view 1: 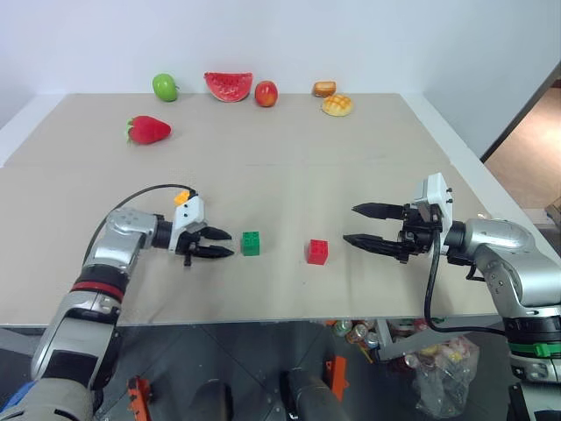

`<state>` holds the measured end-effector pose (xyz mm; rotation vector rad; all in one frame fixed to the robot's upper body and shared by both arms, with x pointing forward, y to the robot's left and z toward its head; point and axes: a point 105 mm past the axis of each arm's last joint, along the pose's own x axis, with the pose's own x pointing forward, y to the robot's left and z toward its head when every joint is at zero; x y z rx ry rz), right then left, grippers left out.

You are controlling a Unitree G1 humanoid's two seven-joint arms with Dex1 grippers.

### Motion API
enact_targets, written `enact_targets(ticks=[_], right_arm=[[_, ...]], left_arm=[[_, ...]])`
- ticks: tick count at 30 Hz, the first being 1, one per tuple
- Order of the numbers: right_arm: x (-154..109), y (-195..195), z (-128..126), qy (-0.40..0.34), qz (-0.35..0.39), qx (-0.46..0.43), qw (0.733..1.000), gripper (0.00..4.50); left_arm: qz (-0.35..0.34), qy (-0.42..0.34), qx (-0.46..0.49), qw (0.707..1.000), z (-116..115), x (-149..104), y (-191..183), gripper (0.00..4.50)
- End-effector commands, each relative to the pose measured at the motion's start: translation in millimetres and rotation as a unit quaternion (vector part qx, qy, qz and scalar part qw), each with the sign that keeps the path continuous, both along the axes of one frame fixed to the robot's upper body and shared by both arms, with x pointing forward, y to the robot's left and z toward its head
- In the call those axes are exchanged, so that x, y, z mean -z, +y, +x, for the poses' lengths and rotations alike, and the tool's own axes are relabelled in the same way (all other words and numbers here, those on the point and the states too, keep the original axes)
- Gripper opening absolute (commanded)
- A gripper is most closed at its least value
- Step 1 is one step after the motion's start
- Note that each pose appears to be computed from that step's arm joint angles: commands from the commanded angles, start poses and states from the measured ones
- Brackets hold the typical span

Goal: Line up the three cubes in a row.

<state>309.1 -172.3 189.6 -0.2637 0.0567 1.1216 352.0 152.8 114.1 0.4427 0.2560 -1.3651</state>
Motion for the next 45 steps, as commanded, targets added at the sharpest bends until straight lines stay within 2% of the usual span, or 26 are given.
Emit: enact_targets(ticks=[1, 12, 16, 19, 20, 34, 42, 45], right_arm=[[-16.8, 0.5, -3.3, -0.030, 0.001, -0.007, 1.000, 3.60], [-17.6, 1.4, -2.2, -0.032, -0.001, -0.008, 0.999, 3.60], [-17.7, 1.0, -2.3, -0.032, -0.001, -0.007, 0.999, 3.60], [-17.5, 0.6, -3.0, -0.032, -0.001, -0.007, 0.999, 3.60], [-17.6, 0.4, -3.0, -0.032, -0.002, -0.007, 0.999, 3.60], [-18.2, 1.2, -1.9, -0.033, 0.000, -0.008, 0.999, 3.60], [-17.5, 0.0, -2.7, -0.034, -0.001, -0.003, 0.999, 3.60], [-17.0, -0.3, -3.3, -0.034, -0.001, -0.003, 0.999, 3.60]], left_arm=[[-0.016, -0.027, -0.005, 0.999, 3.8, -13.4, -1.4, 2.03], [-0.044, -0.037, -0.013, 0.998, 11.9, -9.8, -30.2, 2.03], [-0.048, -0.003, 0.015, 0.999, 1.0, -9.7, -30.7, 3.18], [-0.044, -0.033, -0.008, 0.998, 8.7, -12.6, -28.3, 4.30], [-0.047, -0.026, -0.010, 0.998, 9.1, -14.1, -27.0, 4.47], [-0.076, -0.013, -0.005, 0.997, 5.3, -17.1, -48.7, 4.47], [-0.068, -0.009, -0.024, 0.997, 9.5, -7.5, -49.5, 4.47], [-0.069, -0.008, -0.030, 0.997, 10.5, -6.6, -48.6, 3.73]])
